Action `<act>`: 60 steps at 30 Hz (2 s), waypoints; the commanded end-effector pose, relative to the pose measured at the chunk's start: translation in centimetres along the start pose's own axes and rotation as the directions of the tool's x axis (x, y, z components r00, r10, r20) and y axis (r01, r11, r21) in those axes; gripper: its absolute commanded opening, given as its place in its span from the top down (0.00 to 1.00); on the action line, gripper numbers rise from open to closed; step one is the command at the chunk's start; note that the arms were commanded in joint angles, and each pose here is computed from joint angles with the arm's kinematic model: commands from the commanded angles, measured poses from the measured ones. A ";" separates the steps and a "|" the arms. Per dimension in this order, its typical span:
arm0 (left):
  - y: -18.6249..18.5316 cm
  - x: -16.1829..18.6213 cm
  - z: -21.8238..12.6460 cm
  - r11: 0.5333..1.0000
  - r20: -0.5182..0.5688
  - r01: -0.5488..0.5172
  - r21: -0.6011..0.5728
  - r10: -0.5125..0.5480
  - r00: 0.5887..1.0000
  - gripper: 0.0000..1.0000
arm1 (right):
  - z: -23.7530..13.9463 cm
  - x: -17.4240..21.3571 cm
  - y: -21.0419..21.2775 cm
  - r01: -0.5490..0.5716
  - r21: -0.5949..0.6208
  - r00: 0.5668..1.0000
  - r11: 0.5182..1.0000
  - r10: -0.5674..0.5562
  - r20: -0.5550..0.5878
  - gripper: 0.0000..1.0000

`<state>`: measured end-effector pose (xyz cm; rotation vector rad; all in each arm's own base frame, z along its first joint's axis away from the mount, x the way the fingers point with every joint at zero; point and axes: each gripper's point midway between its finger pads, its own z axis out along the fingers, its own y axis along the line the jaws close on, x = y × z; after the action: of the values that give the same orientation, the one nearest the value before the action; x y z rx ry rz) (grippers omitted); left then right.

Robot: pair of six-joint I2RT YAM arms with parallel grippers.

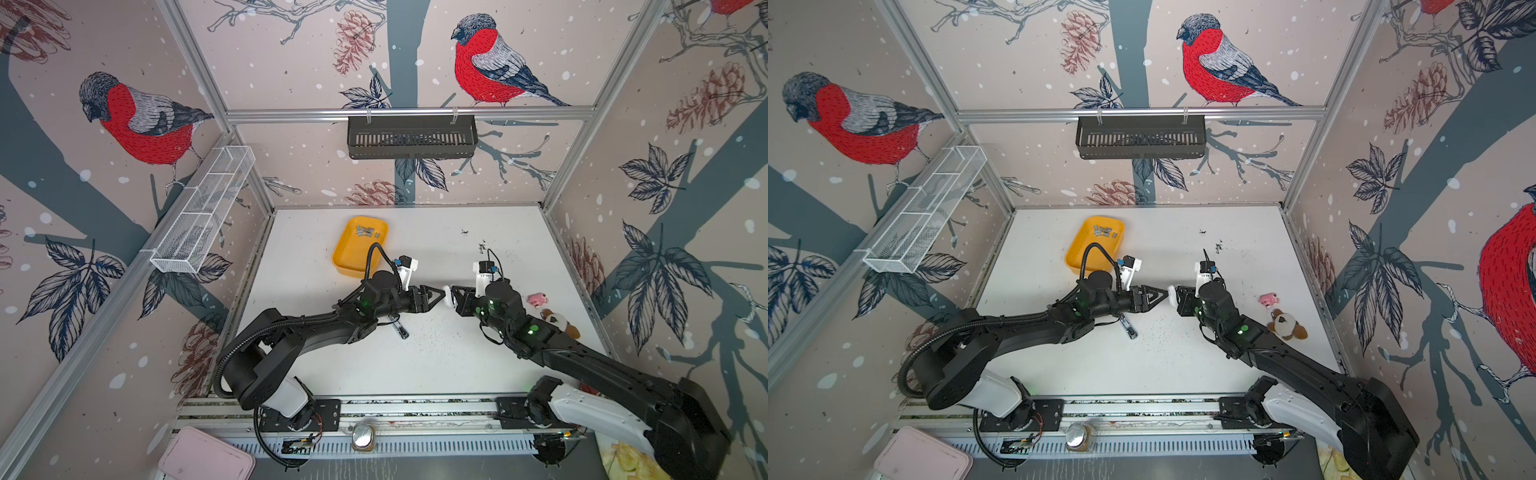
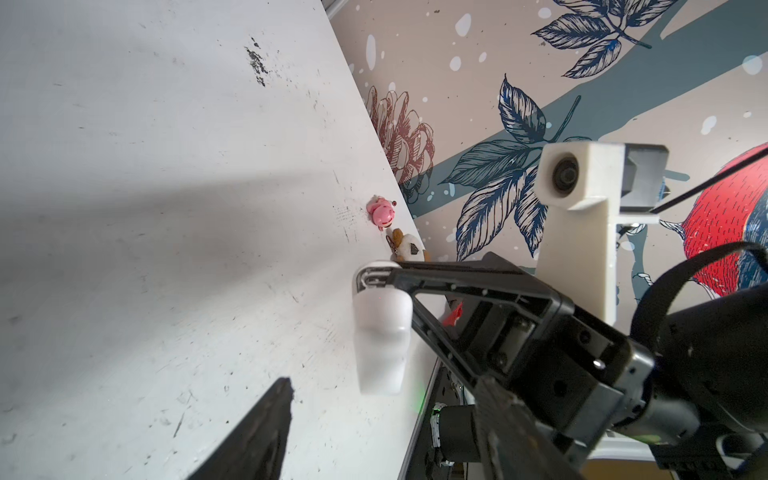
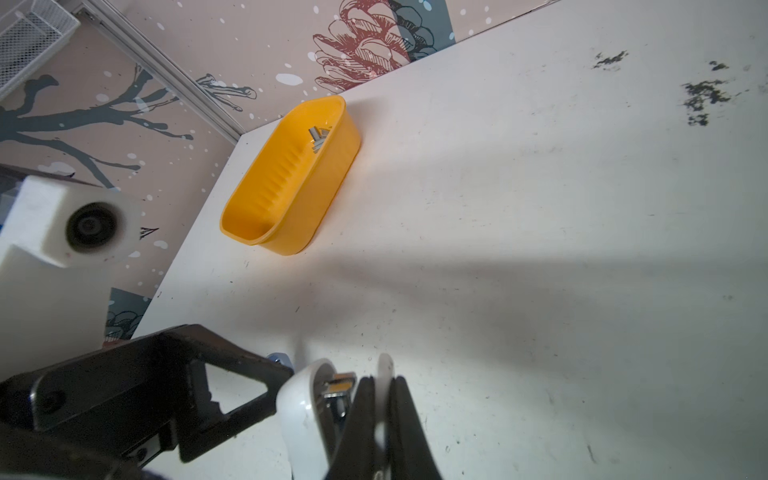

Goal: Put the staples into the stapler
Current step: 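Lift the white stapler with the right gripper toward the left gripper, then grasp the white stapler's end with the left gripper while the right gripper holds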

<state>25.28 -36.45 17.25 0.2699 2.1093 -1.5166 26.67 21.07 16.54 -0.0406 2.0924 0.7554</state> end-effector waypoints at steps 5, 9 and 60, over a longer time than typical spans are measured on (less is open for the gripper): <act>-1.6 -0.8 1.0 0.997 0.002 -0.024 0.069 0.024 1.000 0.37 | -0.2 -0.6 1.8 0.023 -0.079 1.000 0.997 -0.021 0.024 0.95; -1.4 -0.7 1.3 0.998 -0.006 -0.036 0.056 0.036 0.999 0.40 | -0.1 -0.4 1.9 0.024 -0.084 1.000 0.996 -0.022 0.019 0.95; -1.0 2.1 -1.4 0.928 -0.196 -0.369 -0.053 0.353 0.915 0.88 | -4.0 -1.4 0.5 -0.067 -0.258 0.998 0.964 0.061 -0.032 0.44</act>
<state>23.36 -36.02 17.27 0.6476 2.1302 -1.2228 26.01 17.19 18.47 0.0693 2.0235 0.9932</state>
